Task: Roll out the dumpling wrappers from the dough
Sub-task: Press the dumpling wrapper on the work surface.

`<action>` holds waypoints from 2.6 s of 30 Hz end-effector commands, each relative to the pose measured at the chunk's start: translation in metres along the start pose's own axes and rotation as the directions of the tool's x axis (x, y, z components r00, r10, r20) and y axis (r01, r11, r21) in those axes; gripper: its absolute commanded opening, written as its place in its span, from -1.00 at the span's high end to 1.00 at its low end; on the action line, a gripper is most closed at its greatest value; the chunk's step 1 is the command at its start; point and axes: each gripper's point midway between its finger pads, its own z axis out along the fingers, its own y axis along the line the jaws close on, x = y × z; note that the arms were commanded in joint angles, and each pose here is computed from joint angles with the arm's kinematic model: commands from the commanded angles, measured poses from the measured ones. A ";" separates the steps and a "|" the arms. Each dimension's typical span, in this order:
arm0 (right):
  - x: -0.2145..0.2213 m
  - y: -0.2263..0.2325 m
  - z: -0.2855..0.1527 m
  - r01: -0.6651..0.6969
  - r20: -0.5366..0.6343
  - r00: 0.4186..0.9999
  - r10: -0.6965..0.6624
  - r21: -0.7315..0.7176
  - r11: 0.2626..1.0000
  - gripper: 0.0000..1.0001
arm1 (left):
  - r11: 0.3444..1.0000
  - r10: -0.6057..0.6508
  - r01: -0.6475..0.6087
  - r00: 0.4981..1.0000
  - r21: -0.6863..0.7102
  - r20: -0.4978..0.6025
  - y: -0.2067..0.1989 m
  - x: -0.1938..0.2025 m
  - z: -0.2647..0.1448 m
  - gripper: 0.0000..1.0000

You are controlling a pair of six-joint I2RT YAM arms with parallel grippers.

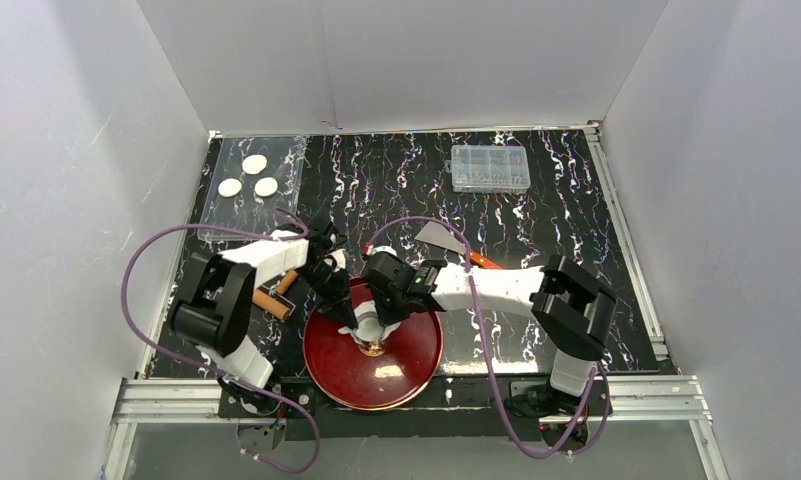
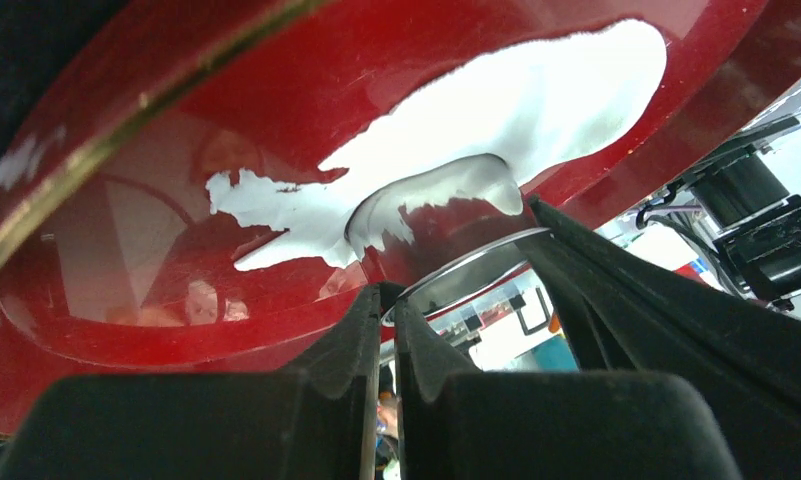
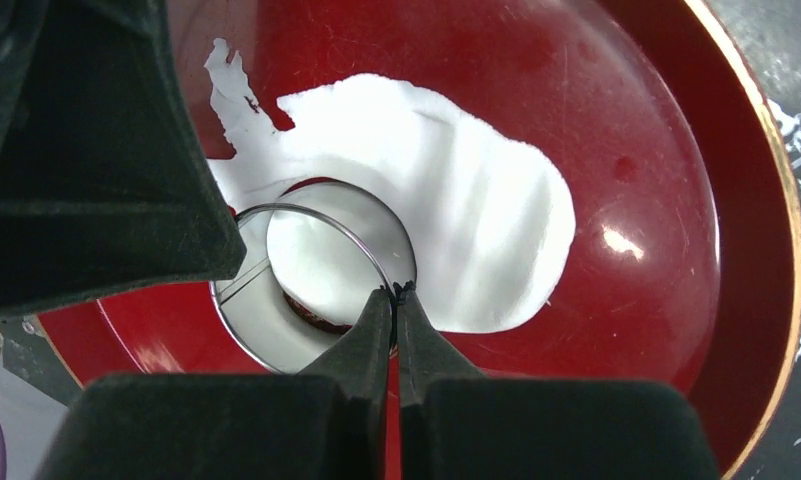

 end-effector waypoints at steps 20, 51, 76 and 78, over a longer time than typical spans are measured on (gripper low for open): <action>0.026 -0.025 -0.003 -0.001 -0.110 0.994 0.009 0.080 0.997 0.97 | 0.982 0.055 -0.024 0.985 -0.187 0.163 0.055 -0.016 0.016 1.00; 0.055 -0.024 -0.020 -0.038 -0.109 0.993 0.050 0.104 0.994 0.97 | 0.978 0.049 -0.021 0.991 -0.208 0.128 0.054 -0.026 0.027 1.00; 0.060 -0.027 -0.010 -0.012 -0.129 0.991 0.026 0.103 0.995 0.97 | 0.964 0.142 -0.105 0.980 -0.242 0.137 0.050 -0.009 0.025 1.00; 0.050 -0.019 -0.007 0.004 -0.120 0.993 0.007 0.087 0.996 0.97 | 0.965 0.149 -0.112 0.978 -0.236 0.146 0.049 -0.008 0.023 1.00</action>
